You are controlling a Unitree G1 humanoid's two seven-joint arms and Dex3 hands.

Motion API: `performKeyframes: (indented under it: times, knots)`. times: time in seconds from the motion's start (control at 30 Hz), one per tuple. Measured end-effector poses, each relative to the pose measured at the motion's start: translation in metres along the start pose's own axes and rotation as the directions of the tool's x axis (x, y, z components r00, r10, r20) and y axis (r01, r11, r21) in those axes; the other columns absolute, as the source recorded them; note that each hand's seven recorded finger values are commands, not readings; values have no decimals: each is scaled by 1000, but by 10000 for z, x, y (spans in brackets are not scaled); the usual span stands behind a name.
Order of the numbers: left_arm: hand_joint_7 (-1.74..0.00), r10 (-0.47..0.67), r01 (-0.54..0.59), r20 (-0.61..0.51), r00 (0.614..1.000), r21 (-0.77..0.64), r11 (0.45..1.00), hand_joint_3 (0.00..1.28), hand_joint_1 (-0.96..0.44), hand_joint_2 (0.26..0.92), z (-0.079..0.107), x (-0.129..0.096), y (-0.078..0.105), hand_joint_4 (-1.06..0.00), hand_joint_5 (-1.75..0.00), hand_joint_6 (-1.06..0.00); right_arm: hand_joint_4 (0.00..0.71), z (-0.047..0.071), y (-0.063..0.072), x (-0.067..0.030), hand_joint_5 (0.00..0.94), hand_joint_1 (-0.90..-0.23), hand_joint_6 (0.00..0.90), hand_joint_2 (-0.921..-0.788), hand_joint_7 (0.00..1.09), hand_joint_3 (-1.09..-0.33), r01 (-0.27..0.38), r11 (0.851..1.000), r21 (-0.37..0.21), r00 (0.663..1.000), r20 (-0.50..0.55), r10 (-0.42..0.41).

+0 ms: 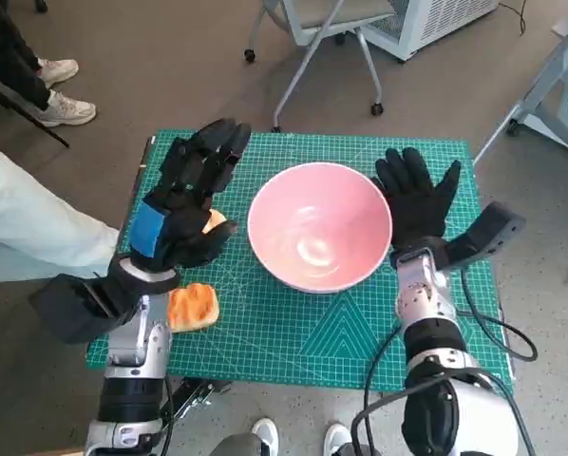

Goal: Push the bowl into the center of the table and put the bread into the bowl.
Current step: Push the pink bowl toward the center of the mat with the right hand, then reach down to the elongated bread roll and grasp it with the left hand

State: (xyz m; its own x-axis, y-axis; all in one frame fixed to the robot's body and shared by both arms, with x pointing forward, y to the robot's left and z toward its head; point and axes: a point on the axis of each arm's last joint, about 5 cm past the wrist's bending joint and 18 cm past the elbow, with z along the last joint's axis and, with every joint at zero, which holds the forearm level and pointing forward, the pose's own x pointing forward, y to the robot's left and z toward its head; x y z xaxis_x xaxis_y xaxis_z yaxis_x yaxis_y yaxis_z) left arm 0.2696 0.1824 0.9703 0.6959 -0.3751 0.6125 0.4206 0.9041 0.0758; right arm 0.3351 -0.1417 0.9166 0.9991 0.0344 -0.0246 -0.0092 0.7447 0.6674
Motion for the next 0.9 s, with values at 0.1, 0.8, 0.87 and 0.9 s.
performKeyframes:
  times: [0.1,0.8,0.87,0.9]
  knots:
    - [-596,0,0,0,1000,-1,1000,339,-661,921,-1,1,-2,-172,-12,1,144,39,11,16,6,-570,208,-921,226,-837,-13,999,-32,1000,3,13]
    - [-600,-7,7,0,1000,-3,1000,353,-655,921,-27,51,-61,-176,-10,1,179,805,136,33,18,-618,201,-921,233,-795,-175,745,-644,839,297,455]
    - [-602,-13,13,5,1000,-2,1000,354,-664,921,-21,74,-68,-176,-10,1,170,860,156,9,11,-633,195,-921,235,-792,-190,735,-651,812,317,490]
    - [-602,-15,15,9,1000,-2,1000,354,-666,921,-17,87,-70,-177,-10,1,168,879,160,-6,10,-636,192,-921,235,-792,-200,734,-649,802,322,504]
